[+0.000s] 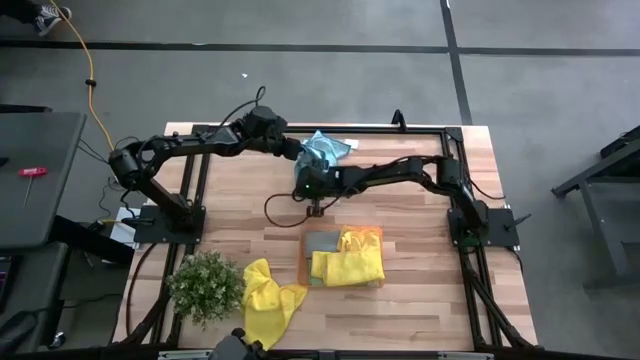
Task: Fold microfiber towels
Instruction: Fold the blue microfiber towel
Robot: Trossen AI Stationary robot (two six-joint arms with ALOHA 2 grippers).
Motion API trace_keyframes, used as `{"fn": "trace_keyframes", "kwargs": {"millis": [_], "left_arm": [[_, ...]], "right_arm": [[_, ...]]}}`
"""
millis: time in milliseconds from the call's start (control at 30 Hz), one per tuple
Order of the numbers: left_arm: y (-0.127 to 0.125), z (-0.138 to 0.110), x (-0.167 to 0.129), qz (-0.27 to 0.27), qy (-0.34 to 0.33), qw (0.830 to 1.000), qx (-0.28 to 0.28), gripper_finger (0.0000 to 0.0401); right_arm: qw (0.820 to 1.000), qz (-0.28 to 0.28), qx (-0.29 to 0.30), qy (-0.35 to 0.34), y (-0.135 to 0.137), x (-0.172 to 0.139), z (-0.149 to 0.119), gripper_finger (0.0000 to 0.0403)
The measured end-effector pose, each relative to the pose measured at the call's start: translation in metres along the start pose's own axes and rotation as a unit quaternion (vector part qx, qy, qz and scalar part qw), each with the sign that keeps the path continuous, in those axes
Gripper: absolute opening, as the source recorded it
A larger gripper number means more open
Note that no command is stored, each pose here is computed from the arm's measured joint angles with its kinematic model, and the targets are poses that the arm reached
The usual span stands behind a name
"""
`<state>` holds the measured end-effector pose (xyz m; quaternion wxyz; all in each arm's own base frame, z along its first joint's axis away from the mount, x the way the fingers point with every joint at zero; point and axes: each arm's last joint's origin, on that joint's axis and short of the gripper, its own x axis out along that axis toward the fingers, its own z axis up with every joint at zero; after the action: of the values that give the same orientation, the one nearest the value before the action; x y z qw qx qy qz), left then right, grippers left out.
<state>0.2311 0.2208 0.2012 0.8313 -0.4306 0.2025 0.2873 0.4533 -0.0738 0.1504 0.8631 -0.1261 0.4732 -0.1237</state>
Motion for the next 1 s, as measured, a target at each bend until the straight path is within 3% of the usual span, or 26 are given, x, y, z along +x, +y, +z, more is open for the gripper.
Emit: {"fn": "trace_keyframes", "kwargs": {"millis": [167,300,500,633,800,1000], "left_arm": [[0.013,0.01,-0.009,-0.019,-0.002,1.0,-0.024,0.0],[0.017,0.019,-0.021,-0.027,-0.02,0.999,-0.029,0.0],[0.019,0.021,-0.023,-0.025,-0.024,0.999,-0.031,0.0],[0.013,0.017,-0.02,-0.032,-0.017,0.999,-0.025,0.0],[0.007,0.013,-0.018,-0.037,-0.01,0.999,-0.021,0.0],[0.006,0.013,-0.017,-0.033,-0.01,0.999,-0.03,0.0]], "right_arm": [[0.997,0.047,0.067,0.0,-0.024,-0.035,0.001,0.0002],[0.994,0.047,0.102,0.004,-0.046,-0.064,-0.015,0.0001],[0.987,0.088,0.129,-0.023,-0.059,-0.073,-0.031,0.0012],[0.991,0.105,0.061,-0.059,-0.045,-0.06,-0.028,0.0052],[0.991,0.092,-0.03,-0.09,-0.018,-0.03,-0.019,0.0145],[0.989,0.053,-0.124,-0.055,0.001,-0.001,-0.014,0.0232]]}}
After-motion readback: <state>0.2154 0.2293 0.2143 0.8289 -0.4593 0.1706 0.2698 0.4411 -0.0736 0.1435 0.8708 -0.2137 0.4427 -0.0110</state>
